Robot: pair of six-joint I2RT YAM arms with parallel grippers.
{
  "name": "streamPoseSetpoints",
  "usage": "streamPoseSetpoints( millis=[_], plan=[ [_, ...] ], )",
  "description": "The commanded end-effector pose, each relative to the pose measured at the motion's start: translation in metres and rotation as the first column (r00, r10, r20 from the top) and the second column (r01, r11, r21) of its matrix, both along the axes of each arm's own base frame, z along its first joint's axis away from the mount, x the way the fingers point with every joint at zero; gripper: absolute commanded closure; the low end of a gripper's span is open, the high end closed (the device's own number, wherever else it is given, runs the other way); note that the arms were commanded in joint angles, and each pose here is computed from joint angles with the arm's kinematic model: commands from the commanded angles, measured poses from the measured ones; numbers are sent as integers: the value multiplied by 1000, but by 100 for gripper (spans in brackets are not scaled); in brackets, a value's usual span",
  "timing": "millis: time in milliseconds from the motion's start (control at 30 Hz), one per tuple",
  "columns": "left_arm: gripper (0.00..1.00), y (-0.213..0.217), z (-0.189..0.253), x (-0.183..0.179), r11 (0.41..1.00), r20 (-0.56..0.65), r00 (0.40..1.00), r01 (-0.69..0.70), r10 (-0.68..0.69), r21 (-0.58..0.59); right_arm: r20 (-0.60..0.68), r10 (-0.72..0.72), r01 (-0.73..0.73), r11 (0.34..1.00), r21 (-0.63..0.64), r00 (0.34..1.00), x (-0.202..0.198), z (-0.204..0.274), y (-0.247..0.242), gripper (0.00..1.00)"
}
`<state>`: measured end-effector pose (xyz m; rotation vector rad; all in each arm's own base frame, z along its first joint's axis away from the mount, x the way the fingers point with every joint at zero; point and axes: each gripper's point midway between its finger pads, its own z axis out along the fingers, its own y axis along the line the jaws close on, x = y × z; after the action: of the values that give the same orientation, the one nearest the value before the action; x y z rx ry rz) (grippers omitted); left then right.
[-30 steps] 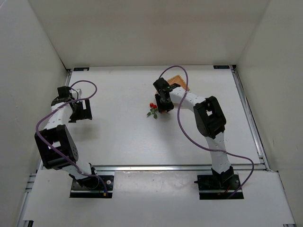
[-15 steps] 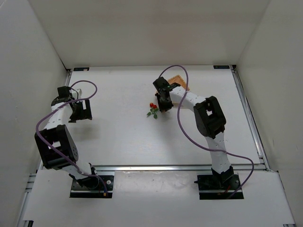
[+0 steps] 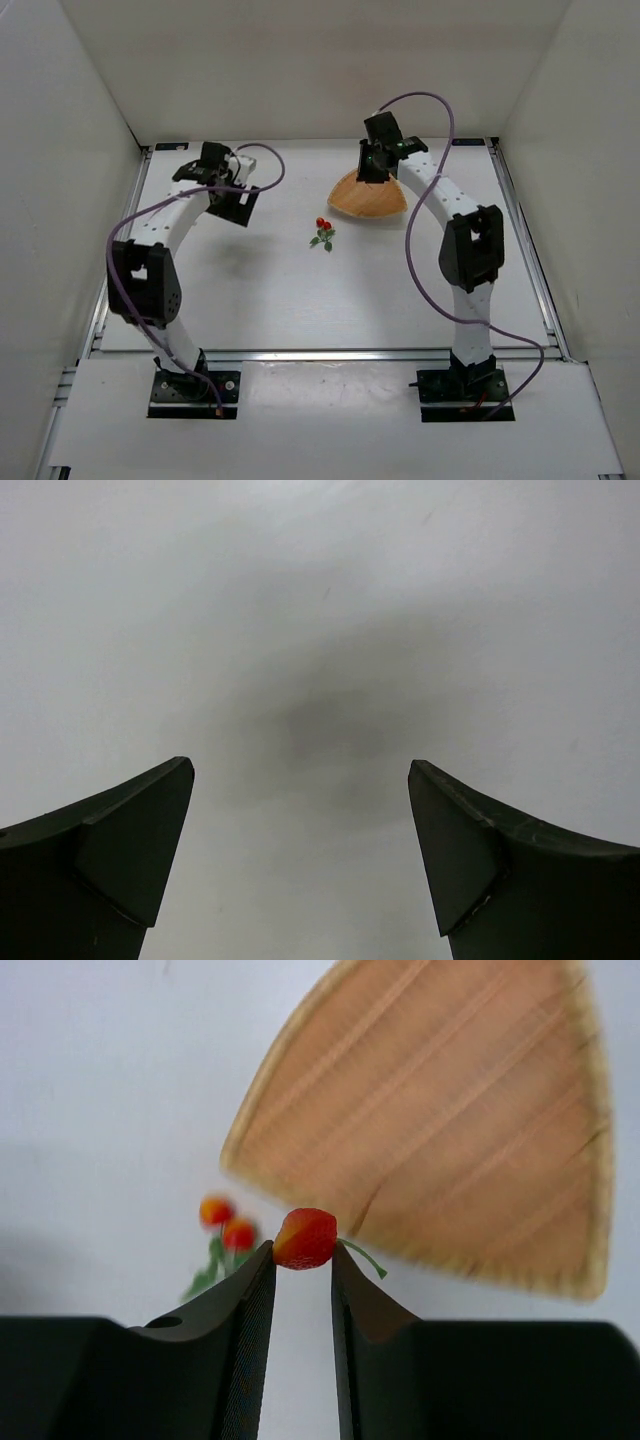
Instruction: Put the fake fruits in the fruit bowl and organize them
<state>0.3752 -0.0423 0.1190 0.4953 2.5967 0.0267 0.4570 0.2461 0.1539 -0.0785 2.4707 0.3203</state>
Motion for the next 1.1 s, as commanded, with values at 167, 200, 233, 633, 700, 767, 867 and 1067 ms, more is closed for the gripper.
streamPoseSetpoints(
  millis=[167,200,233,633,700,767,867,1067],
  plan=[
    [1,-123,1,35,971,-54,971,229,-233,-72,-225,-273,310,939,148,935,65,-64,-42,80],
    [1,-145,-5,37,959,-55,959,273,-277,-71,-242,-296,336,931,144,924,65,-70,-50,77],
    [1,-155,-8,37,954,-58,953,293,-297,-71,-238,-295,337,927,162,925,67,-68,-48,73],
    [1,-235,-52,25,896,-124,889,426,-441,-125,-252,-194,259,932,255,948,42,-32,-52,24],
    [1,-238,-58,26,894,-133,886,428,-444,-132,-244,-194,256,931,259,950,38,-26,-53,24],
    [1,-246,-68,24,886,-145,876,441,-460,-143,-211,-219,269,931,246,953,35,-13,-60,24],
    [21,-250,-83,19,879,-179,863,445,-472,-171,-180,-234,270,940,207,955,28,-7,-71,24],
    [53,-251,-88,17,874,-190,855,453,-482,-176,-163,-267,295,938,181,950,19,-1,-89,24]
  ],
)
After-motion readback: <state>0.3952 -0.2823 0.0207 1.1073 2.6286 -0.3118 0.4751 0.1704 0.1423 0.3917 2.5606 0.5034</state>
